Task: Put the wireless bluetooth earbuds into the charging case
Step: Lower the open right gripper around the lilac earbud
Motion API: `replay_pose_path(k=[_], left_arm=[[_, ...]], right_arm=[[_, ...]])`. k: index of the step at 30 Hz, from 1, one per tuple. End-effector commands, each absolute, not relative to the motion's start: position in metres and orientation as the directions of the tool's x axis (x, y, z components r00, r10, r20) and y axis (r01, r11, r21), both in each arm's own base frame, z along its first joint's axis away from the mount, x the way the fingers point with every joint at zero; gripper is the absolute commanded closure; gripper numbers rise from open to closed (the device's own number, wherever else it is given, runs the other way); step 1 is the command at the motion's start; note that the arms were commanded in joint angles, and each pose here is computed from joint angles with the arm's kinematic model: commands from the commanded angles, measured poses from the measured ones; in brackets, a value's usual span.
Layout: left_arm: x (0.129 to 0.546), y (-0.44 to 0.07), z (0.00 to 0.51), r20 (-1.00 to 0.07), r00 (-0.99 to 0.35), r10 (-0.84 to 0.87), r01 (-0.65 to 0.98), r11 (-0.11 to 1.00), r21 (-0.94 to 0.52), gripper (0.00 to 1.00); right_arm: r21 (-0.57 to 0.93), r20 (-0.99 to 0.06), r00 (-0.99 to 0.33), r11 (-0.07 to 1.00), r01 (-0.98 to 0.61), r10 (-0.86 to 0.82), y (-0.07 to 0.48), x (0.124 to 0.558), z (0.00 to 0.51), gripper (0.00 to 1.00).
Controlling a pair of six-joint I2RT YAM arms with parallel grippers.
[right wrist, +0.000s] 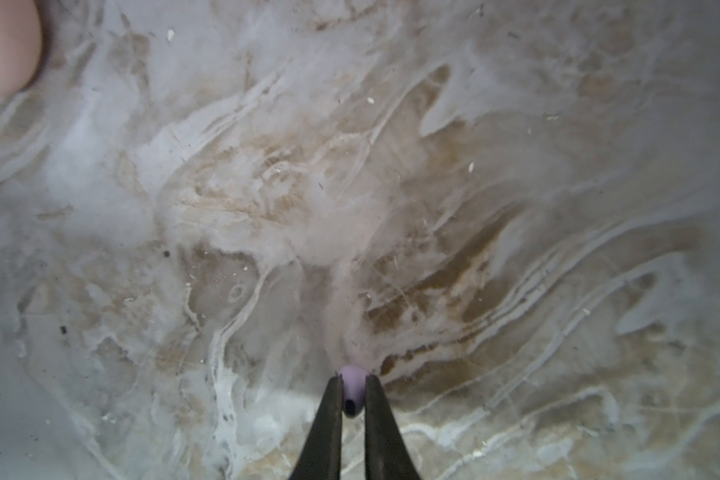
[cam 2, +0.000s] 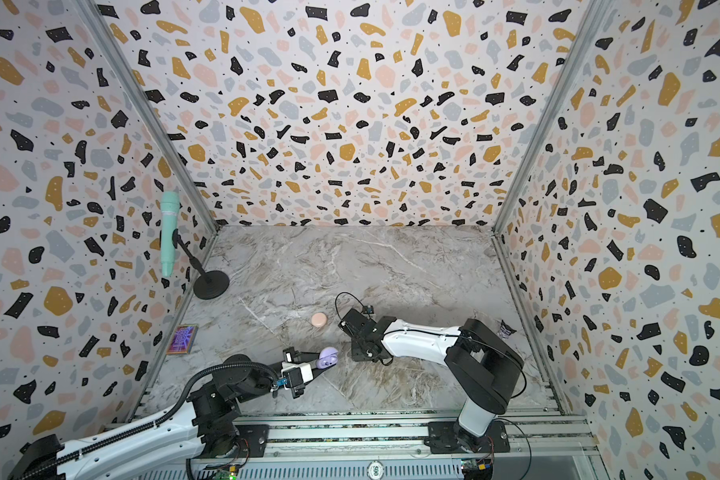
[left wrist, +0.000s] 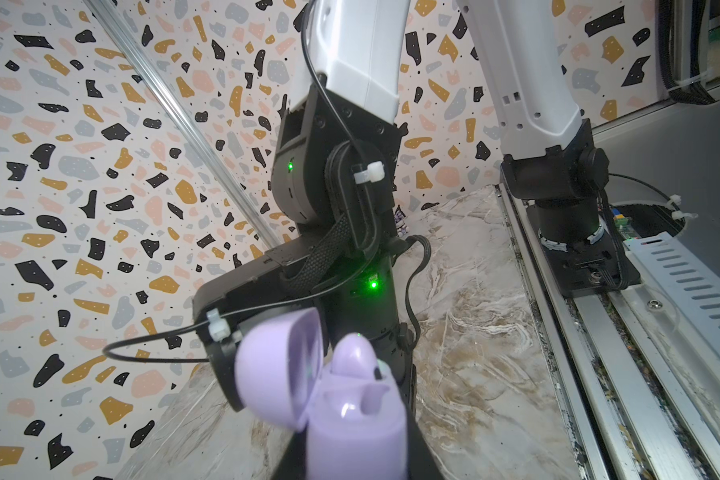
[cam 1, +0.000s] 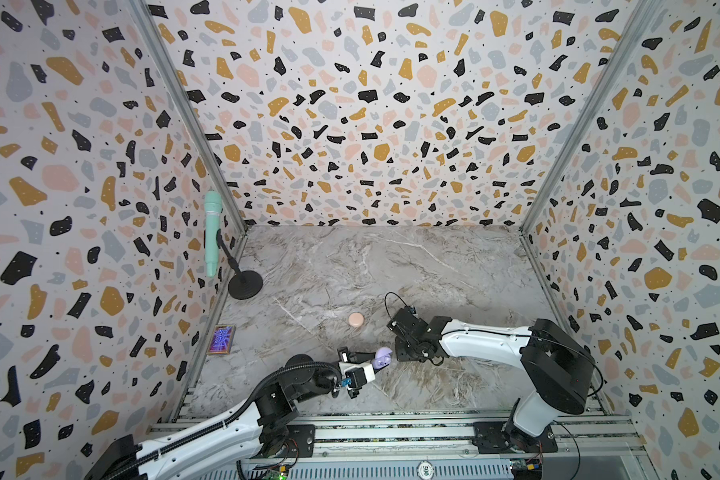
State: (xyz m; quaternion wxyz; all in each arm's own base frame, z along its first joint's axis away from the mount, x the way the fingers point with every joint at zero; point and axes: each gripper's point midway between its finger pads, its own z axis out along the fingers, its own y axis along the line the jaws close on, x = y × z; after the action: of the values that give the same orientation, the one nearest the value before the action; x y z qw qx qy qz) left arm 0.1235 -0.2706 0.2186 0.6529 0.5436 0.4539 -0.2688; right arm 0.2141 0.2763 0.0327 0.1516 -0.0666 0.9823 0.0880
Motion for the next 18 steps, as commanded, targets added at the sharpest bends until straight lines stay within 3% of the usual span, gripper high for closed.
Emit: replay_pose_path(k=[1, 18], left_arm=[[0.122, -0.272, 0.237, -0.872, 0.479, 0.100, 0.828, 0.278, 0.487, 1.00], [0.122, -0.273, 0.234, -0.872, 0.478, 0.107, 0.829, 0.272, 0.488, 1.00]], right_arm=[[0.113, -0.285, -0.952, 0.983, -0.147, -0.109, 0.270, 0.210, 0.028, 0.87], [-0.043, -0.341, -0.931, 0.991, -0.127, -0.134, 0.251, 0.214, 0.033, 0.88]])
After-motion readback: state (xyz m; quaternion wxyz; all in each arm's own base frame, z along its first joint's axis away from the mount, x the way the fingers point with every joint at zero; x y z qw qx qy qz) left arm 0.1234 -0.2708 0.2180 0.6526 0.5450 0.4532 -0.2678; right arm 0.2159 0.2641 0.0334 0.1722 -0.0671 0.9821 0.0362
